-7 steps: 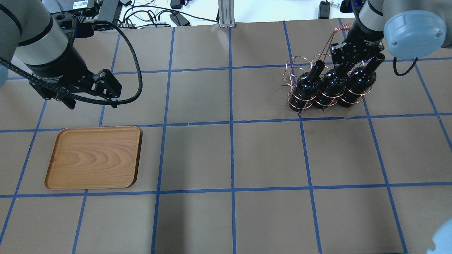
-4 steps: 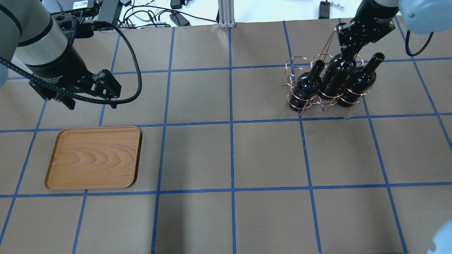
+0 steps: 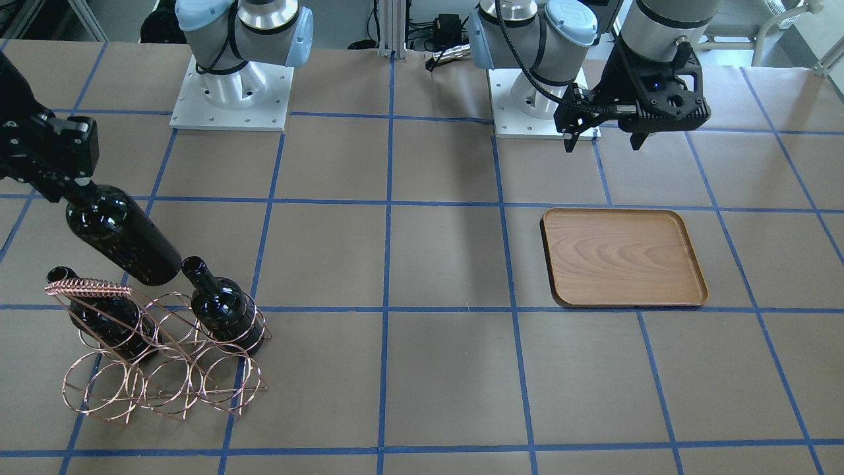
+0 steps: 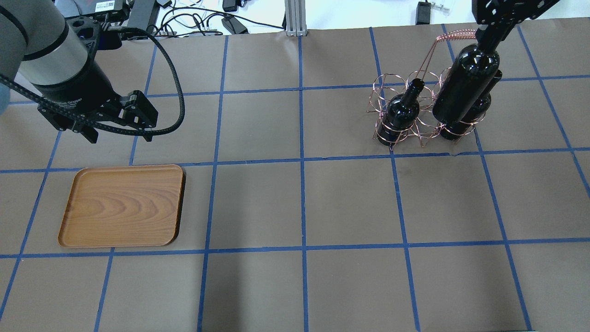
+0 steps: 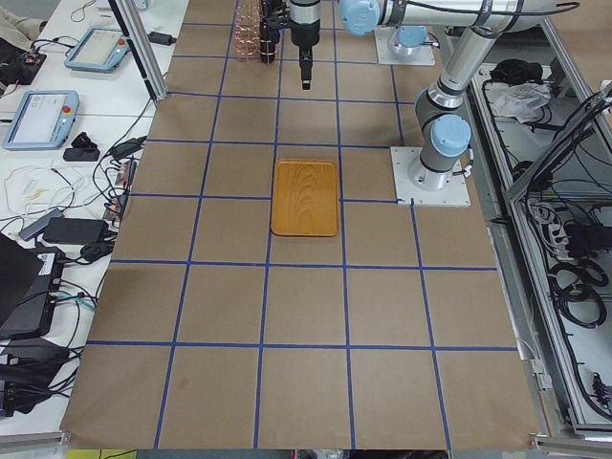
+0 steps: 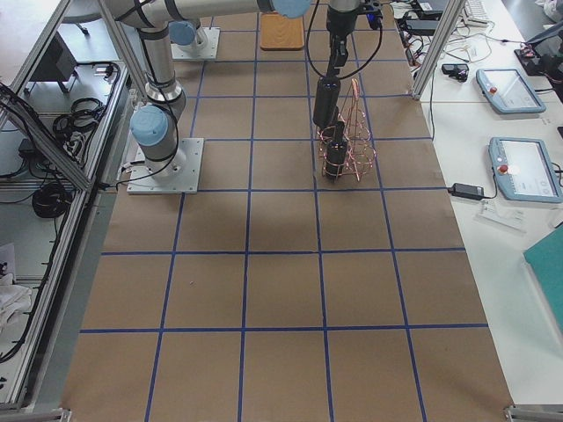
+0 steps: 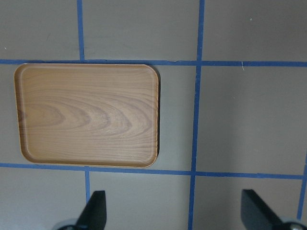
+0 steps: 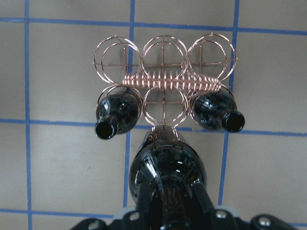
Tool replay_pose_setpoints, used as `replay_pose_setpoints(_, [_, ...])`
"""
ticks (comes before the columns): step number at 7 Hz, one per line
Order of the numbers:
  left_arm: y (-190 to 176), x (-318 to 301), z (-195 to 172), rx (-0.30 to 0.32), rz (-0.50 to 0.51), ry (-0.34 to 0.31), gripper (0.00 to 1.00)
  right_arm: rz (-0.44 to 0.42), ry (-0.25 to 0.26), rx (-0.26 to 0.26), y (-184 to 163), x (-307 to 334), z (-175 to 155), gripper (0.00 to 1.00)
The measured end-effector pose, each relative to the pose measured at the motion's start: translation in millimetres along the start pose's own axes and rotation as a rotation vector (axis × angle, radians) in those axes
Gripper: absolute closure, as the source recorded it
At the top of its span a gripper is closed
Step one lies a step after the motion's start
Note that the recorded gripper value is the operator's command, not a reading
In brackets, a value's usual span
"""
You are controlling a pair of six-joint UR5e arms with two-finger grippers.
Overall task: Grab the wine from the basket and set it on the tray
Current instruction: 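Lift the dark bottle up out of the wire rack with the right gripper, then carry the bottle across toward the tray with the right gripper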
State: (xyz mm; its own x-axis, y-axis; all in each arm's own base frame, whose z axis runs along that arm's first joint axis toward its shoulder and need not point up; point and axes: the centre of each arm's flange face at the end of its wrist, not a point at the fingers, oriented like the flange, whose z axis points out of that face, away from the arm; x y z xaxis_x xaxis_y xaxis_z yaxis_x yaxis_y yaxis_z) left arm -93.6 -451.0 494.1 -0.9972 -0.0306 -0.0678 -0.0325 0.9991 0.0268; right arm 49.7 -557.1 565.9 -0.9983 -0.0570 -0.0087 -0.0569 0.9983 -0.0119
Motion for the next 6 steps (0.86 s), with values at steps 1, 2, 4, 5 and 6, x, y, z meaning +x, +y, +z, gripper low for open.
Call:
replay_pose_setpoints(1, [0,0,0,0.0,-0.001,0.0,0.0,0.0,-0.007,-0.044,18,-16,4,0.89])
replay_pose_setpoints(2, [0,-1,0,-0.001,-0.001,0.0,0.0,-0.003,-0.013,-0.074,38,-42,13,0.89])
replay_pose_setpoints(4, [0,0,1,-0.001,-0.001,0.001,0.0,0.068,-0.016,-0.096,75,-104,33,0.89])
replay_pose_setpoints(5, [0,-1,0,0.004,-0.002,0.003,0.0,0.108,-0.009,-0.088,87,-146,41,0.89])
replay_pose_setpoints(6, [-1,-2,-2,0.011,-0.003,0.003,0.0,0.141,-0.006,-0.066,93,-194,49,0.89])
